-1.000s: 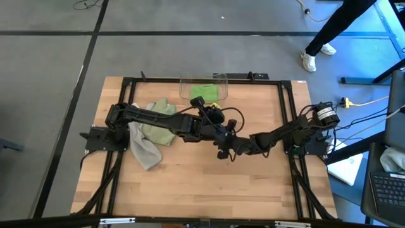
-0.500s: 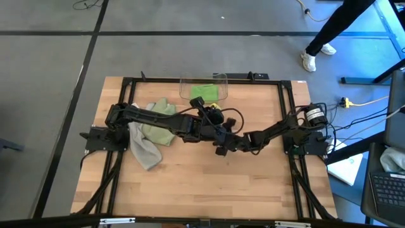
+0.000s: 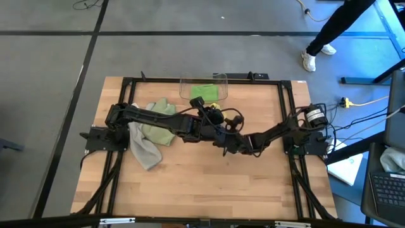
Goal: Fold microfiber towels
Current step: Fold the yellow microfiber cloth
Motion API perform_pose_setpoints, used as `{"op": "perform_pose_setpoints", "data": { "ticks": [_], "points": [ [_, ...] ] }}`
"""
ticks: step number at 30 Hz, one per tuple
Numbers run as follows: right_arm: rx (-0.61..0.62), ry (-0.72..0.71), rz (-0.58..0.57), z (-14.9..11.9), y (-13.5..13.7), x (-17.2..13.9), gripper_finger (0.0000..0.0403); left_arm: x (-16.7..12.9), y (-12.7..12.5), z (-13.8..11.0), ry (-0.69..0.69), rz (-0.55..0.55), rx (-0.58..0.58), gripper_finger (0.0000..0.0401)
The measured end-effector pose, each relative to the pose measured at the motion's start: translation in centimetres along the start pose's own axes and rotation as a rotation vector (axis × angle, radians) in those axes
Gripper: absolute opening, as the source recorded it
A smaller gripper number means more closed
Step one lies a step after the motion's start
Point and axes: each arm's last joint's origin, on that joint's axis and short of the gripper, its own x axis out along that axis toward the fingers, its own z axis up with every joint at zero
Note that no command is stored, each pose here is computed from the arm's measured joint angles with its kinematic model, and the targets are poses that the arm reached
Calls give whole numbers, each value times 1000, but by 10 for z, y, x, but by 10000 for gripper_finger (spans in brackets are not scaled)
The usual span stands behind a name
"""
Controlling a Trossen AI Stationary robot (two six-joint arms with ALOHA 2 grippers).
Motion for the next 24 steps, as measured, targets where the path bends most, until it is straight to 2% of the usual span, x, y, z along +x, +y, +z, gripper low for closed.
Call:
{"op": "perform_pose_setpoints", "data": {
  "ticks": [7, 19, 24],
  "points": [
    [-55, -50, -46, 9, 3, -13, 204, 0, 0, -1, 6, 1, 12, 0],
    [-155, -112, -54, 19, 7, -32, 204, 0, 1, -3, 18, 4, 28, 0],
    [-144, -159, -44, 29, 1, -45, 204, 0, 1, -3, 20, 5, 29, 0]
  ]
}}
